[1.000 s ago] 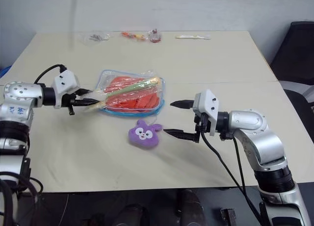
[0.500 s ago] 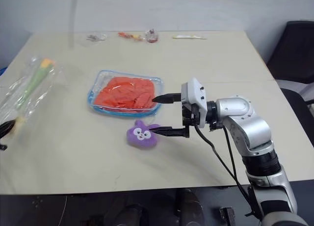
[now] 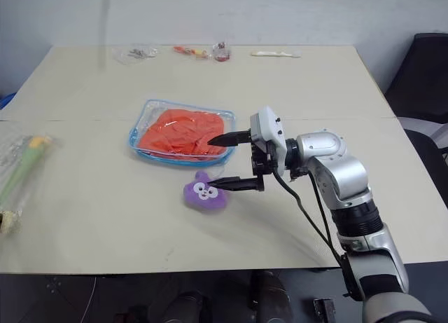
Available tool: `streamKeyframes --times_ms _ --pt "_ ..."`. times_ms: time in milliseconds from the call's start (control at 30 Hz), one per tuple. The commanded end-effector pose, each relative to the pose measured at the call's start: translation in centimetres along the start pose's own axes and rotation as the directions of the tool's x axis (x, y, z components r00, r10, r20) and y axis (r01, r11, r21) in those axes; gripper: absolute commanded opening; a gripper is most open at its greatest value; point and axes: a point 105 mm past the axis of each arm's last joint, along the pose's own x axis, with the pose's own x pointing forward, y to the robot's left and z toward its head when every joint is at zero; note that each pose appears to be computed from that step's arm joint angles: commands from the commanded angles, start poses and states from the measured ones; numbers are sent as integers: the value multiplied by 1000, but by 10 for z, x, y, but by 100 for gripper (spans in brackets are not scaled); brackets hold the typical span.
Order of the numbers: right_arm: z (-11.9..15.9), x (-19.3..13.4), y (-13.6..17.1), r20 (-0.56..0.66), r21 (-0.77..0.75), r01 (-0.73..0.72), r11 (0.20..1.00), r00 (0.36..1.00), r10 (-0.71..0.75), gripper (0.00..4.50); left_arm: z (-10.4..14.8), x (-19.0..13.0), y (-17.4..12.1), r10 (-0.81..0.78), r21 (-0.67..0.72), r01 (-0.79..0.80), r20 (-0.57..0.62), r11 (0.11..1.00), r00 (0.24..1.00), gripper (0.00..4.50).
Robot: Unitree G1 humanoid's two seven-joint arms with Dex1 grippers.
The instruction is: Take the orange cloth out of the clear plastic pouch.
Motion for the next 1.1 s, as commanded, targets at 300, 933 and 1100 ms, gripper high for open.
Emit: streamKeyframes --times_ms 300,933,1100 --pt "-4 -17 0 -43 -39 97 995 994 -98 450 118 -33 -39 -416 243 357 267 902 869 447" --pt "-3 -39 15 -102 -63 272 960 955 -277 450 171 123 -170 -733 878 364 -22 312 680 447" --pt "-2 -45 19 -121 -62 324 944 937 -329 450 166 137 -194 -749 900 360 -59 246 660 447"
